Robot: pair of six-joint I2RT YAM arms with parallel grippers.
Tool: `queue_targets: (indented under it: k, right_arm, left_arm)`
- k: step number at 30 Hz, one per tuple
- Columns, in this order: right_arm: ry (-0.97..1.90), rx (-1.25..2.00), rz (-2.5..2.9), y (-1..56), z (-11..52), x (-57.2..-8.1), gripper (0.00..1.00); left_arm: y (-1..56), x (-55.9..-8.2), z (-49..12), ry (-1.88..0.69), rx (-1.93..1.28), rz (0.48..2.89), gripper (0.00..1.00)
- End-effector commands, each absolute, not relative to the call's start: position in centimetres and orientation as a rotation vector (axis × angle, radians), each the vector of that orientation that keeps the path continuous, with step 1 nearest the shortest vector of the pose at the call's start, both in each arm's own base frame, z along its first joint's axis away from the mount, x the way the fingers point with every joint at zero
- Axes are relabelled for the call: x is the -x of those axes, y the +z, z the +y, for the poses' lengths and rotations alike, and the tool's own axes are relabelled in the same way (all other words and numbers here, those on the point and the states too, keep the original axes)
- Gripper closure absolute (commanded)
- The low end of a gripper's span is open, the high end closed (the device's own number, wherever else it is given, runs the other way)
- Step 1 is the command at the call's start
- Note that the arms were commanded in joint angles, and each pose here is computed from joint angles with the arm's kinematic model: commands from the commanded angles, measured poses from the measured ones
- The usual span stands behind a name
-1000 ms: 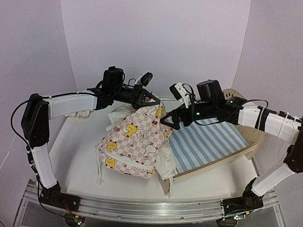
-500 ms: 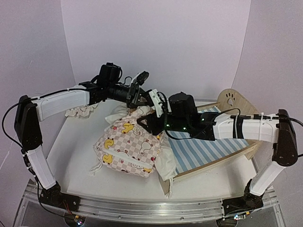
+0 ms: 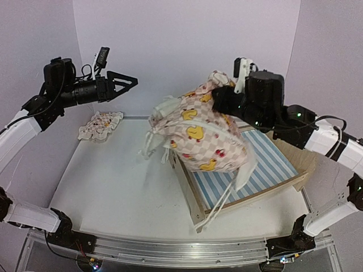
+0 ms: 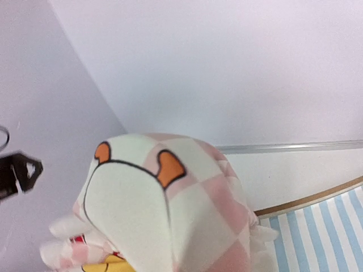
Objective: Set up the pet bed
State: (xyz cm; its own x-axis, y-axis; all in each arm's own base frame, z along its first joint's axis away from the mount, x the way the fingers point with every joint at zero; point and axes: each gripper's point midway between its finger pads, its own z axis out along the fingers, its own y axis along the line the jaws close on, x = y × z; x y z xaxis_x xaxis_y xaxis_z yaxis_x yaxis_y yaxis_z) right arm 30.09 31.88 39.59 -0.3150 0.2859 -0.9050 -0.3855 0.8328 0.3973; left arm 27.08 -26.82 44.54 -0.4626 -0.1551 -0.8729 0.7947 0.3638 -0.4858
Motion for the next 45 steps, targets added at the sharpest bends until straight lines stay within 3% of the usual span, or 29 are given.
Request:
queue_targets:
  k: [1, 5, 11, 17, 24, 25, 27, 29, 33, 40, 45]
  right_arm:
    - [0.648, -0.284, 1.654, 46.1, 25.7, -30.2, 1.00]
    - [0.571, -0.376, 1.609, 47.6, 23.4, -29.5, 1.00]
    - [0.237, -0.464, 1.572, 47.1, 17.8, -28.8, 1.00]
    - [0.179, -0.615, 1.537, 43.0, 17.0, -29.2, 1.00]
    - [0.145, -0.622, 1.688, 33.8, 20.5, -34.4, 0.99]
    - [0.133, -0.591, 1.725, 32.8, 21.2, -34.7, 0.93]
    - [0.145, -0.464, 1.832, 31.2, 23.4, -35.1, 0.65]
    - [0.145, -0.191, 1.949, 30.8, 25.9, -34.8, 0.45]
    - [0.001, 0.095, 2.037, 29.8, 21.6, -32.6, 0.04]
    - [0.190, 0.044, 2.096, 29.3, 13.8, -31.0, 0.02]
    - [0.126, -0.161, 2.236, 25.3, 8.6, -29.2, 0.02]
  left_arm:
    - [43.5, -29.0, -25.1, -1.087, -0.465, 1.712, 0.01]
    - [42.1, -29.7, -25.3, -1.077, -0.442, 1.758, 0.00]
    - [39.3, -30.5, -25.9, -1.089, -0.434, 1.832, 0.01]
    - [38.2, -30.6, -26.3, -1.112, -0.431, 1.867, 0.01]
    - [37.6, -29.7, -26.4, -1.165, -0.431, 1.889, 0.01]
    - [37.1, -29.5, -26.4, -1.168, -0.431, 1.900, 0.00]
    - [36.3, -29.0, -26.4, -1.179, -0.439, 1.916, 0.01]
    - [35.4, -28.7, -26.8, -1.209, -0.455, 1.941, 0.01]
    - [33.0, -27.3, -30.1, -1.215, -0.519, 1.987, 0.01]
    - [27.9, -27.2, -37.5, -1.201, -0.590, 2.084, 0.02]
    - [25.3, -29.9, -41.1, -1.046, -0.583, 2.132, 0.03]
